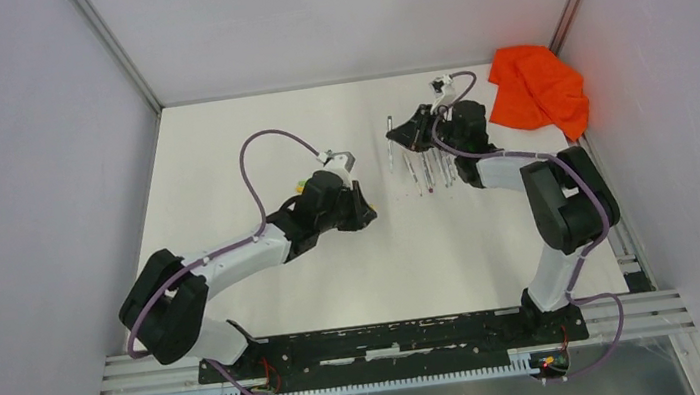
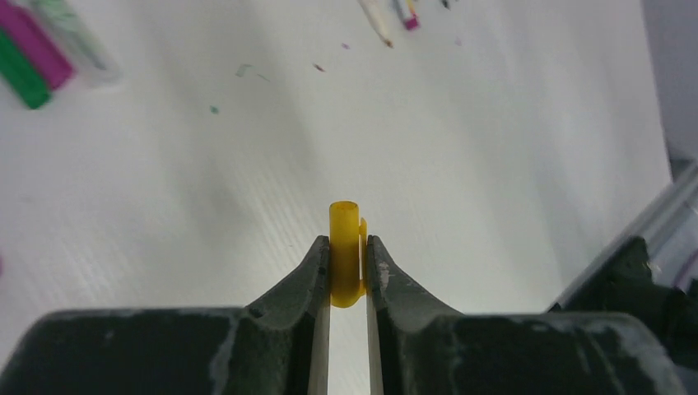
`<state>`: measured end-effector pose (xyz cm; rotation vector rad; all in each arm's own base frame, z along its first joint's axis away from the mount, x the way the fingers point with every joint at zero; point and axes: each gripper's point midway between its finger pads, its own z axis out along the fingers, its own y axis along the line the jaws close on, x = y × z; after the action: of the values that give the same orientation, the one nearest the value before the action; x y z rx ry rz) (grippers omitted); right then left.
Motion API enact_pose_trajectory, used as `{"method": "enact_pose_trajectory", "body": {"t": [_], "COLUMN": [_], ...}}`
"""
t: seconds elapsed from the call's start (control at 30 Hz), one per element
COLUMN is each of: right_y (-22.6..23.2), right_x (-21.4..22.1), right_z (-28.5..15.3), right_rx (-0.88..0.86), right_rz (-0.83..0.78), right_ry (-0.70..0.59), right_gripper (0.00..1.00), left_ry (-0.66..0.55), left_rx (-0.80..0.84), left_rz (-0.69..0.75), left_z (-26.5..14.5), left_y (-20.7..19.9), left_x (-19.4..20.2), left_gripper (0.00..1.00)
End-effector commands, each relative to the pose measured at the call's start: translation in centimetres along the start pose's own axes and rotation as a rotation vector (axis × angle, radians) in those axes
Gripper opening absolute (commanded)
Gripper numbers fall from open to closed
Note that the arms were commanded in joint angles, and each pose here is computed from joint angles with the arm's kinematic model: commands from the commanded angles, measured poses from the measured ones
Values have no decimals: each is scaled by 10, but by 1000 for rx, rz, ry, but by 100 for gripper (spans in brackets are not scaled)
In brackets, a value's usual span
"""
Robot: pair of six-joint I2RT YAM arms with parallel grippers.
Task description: Open the pen caps
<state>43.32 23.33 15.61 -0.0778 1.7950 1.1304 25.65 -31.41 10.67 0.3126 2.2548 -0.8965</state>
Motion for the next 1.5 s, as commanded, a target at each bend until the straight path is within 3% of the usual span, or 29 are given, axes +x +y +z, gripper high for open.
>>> {"method": "enact_pose_trajectory", "body": {"t": [0.0, 0.17, 0.3, 0.47, 0.57, 0.8, 1.17, 1.47], "right_y": [-29, -42, -53, -65, -70, -79, -93, -109], "right_x": [19, 44, 63, 81, 88, 98, 104, 99], "right_z": [10, 17, 14, 7, 3, -3, -8, -13], "right_rx": [220, 319, 377, 420, 432, 460, 510, 590], "right_rz": [-154, -212, -247, -257, -256, -253, -263, -281], "right_ry": [175, 305, 378, 421, 435, 459, 474, 469], "right_gripper": [0, 0, 0, 0, 0, 0, 0, 0], "left_ry": [-147, -235, -239, -200, -220, -276, -333, -255], "left_rx": [-431, -710, -806, -766, -752, -770, -726, -723], "left_rz": [-86, -237, -435, -770, -884, -973, -1008, -1095], "left_z": [-9, -18, -22, -18, -22, -34, -25, 7], "left_y": [58, 97, 132, 171, 182, 184, 179, 201], "left_x": [-47, -73, -77, -53, -47, -61, -126, -126], "left_gripper": [2, 2, 2, 2, 2, 2, 2, 2]}}
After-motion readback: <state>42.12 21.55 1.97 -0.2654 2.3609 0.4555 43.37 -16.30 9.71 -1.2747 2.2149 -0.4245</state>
